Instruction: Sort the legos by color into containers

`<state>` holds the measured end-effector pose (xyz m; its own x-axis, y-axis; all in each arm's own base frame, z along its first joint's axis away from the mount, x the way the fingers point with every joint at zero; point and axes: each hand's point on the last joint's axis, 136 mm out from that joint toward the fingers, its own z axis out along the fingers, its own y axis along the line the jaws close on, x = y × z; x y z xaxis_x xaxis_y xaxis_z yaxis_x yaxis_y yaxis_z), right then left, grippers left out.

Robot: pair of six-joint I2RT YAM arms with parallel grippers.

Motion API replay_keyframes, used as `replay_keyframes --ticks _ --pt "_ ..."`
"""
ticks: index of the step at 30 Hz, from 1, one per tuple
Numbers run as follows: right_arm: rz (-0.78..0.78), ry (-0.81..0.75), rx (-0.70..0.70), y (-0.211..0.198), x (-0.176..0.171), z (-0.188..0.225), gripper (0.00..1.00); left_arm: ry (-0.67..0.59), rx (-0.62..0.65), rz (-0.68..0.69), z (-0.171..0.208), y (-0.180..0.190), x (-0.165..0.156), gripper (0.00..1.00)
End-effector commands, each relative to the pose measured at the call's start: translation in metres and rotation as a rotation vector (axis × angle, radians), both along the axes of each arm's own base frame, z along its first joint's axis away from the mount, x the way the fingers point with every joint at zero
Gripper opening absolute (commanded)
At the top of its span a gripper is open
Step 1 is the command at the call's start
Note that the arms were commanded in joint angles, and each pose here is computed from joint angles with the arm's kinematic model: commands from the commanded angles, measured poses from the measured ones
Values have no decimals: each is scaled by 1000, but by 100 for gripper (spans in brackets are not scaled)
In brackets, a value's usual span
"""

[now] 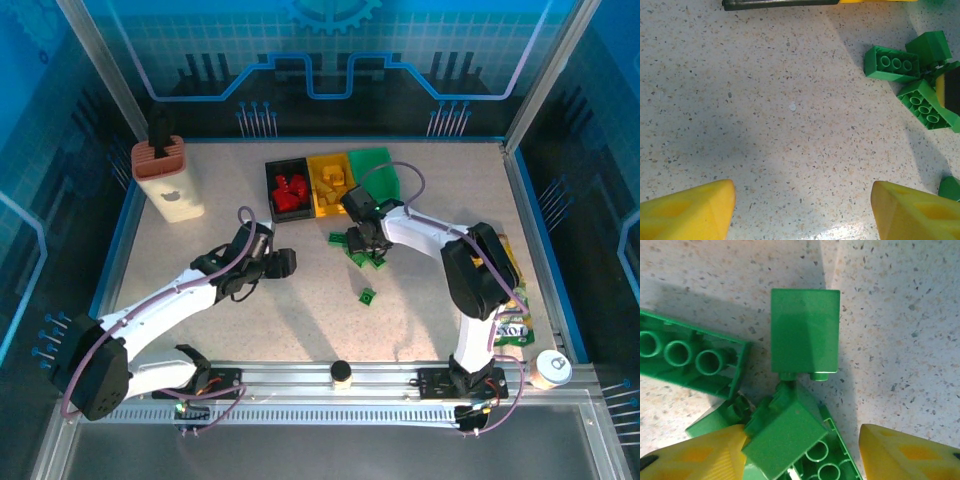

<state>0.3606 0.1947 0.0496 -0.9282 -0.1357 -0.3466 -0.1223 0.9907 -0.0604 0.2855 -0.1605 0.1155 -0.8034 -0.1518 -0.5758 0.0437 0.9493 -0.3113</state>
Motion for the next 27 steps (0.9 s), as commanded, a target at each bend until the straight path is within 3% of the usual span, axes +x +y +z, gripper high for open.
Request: replay_keyframes --ticks 1,14,27 --pt "-35 0 28 2 9 0 57 -34 6 -12 12 -4 7 73" --pt "-20 -2 37 6 10 1 28 -22 12 -12 4 -5 7 72" --pt "-4 -173 54 -1 26 82 24 -23 13 -11 3 -5 7 71"
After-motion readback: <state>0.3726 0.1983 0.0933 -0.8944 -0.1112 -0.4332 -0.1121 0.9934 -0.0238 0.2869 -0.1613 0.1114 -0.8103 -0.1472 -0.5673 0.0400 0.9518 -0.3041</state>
